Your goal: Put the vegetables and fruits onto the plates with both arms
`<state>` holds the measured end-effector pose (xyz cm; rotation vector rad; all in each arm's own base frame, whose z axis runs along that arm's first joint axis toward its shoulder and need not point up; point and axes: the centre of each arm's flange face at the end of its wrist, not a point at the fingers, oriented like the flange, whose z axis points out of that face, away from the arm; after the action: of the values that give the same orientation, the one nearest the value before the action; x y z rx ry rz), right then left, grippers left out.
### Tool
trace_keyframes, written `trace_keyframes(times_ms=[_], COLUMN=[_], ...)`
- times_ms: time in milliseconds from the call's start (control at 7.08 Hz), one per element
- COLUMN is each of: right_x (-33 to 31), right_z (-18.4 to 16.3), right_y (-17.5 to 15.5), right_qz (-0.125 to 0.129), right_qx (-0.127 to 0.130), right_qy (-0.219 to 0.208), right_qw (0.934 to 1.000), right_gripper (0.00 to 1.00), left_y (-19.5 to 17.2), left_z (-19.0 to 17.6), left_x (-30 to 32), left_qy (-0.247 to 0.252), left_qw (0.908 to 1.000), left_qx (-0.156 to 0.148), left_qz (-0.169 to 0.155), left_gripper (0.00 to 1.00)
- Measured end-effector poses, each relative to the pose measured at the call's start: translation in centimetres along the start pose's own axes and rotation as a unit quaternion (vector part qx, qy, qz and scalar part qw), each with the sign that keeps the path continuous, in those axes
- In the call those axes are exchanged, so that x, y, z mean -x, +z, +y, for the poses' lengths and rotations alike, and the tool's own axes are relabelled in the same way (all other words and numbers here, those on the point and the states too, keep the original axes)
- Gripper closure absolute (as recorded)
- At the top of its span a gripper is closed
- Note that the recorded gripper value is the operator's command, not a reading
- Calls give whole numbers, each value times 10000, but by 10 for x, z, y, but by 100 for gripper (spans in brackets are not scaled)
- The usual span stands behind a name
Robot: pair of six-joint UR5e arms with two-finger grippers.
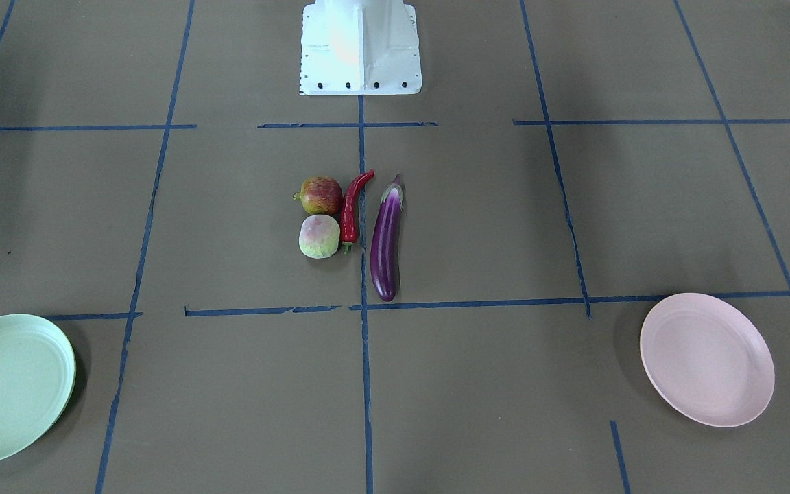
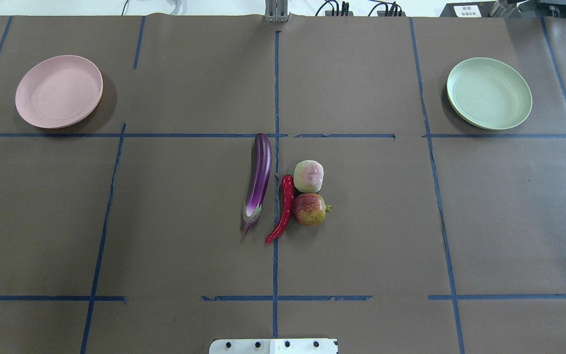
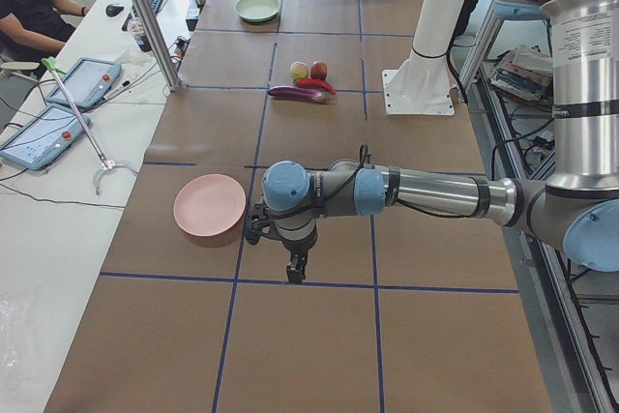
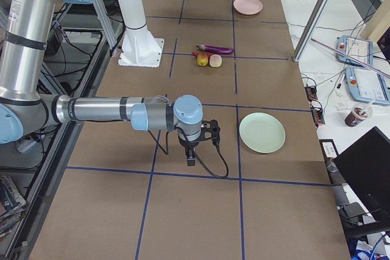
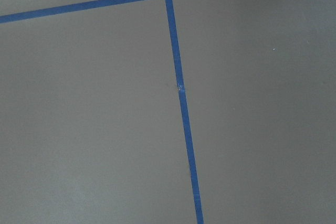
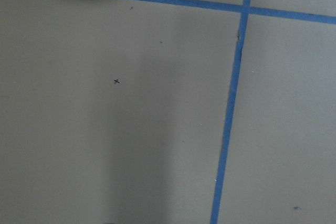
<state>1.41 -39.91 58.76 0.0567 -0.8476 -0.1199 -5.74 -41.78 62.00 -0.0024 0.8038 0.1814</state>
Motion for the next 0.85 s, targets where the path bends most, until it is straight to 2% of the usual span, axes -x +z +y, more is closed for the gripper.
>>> trace_keyframes(times_ms=[282, 424, 706, 847], right_x=[76, 133, 292, 370], right_z=[-46, -70, -111, -113], right_y=[17, 29, 53, 68], right_qz=[-303, -499, -814, -881], right_qx=[-39, -69, -80, -121], right_qy=[96, 283, 1038, 1355], right_qw=[9995, 9983, 9912, 9868], right_gripper=[0, 0, 0, 0], left_y=[2, 2, 0, -1], left_z=[-1, -1, -3, -4], left_x=[1, 1, -1, -3], left_qy=[-27, -17, 48, 91], left_qw=[10000, 10000, 10000, 9999], left_qx=[16, 12, -50, -95], left_qz=[5, 4, 0, -7], left_gripper=[0, 0, 0, 0])
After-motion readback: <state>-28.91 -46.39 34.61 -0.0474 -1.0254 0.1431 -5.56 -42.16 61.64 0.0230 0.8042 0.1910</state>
